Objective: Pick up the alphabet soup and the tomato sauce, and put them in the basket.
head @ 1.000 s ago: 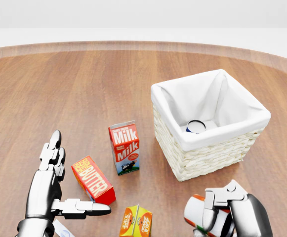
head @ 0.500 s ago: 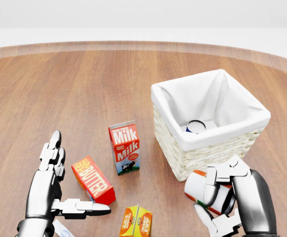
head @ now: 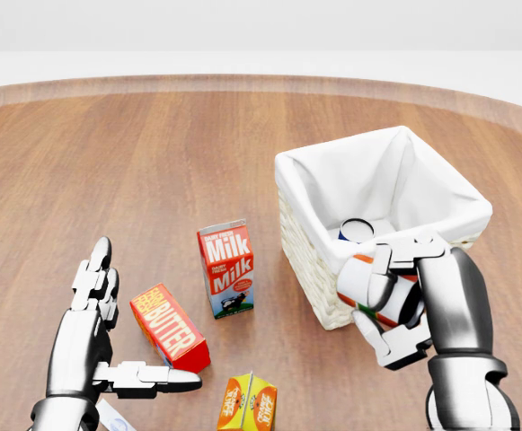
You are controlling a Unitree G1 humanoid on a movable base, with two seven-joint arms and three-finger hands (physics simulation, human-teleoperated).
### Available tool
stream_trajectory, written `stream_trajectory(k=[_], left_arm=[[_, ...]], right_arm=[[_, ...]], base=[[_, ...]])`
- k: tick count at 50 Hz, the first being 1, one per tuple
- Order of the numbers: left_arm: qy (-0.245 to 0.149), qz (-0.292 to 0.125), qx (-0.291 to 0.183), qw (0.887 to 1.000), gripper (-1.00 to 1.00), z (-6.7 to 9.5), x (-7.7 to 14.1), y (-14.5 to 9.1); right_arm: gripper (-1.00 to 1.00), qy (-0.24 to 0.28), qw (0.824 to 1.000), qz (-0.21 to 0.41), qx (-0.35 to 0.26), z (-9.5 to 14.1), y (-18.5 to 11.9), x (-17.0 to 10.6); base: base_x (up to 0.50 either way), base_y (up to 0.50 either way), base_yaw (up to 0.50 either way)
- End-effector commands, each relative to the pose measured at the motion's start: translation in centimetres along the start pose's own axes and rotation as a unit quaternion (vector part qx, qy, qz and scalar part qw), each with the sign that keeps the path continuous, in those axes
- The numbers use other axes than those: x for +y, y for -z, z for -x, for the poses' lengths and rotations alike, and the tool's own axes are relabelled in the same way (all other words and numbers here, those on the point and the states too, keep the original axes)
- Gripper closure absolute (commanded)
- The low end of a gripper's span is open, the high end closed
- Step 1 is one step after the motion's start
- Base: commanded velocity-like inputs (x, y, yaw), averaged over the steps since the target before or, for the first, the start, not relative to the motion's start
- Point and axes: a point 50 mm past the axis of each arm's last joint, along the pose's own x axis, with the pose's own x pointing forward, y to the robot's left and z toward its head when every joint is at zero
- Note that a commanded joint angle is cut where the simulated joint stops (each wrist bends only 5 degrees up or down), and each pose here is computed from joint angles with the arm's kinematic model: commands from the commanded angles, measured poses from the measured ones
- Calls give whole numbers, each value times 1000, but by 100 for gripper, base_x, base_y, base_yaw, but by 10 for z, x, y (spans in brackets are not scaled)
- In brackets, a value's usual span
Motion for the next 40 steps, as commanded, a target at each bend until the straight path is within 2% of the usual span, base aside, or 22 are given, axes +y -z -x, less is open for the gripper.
stream_trajectory(k=[1,12,25,32,37,40], left_arm=[[6,8,-5,1000,-100,-1,0,-1],[6,10,-2,1000,-100,-2,0,2],[7,9,-2,1000,-100,-2,-1,1],[7,9,-2,1000,-100,-2,-1,1],[7,9,-1,1000,-100,-2,-1,1],[6,10,-1,1000,-100,-2,0,1]], right_arm=[[100,11,1000,-5,-15,-23,-12,-6],[100,24,997,-3,-71,-40,-38,-18],[100,23,996,-2,-91,-61,-49,-18],[100,20,997,3,-74,-83,-45,-12],[100,18,999,10,-42,-104,-35,-4],[100,20,1000,24,-1,-121,-21,3]], base=[[0,0,0],[0,0,0],[0,0,0],[0,0,0],[0,0,0],[0,0,0]])
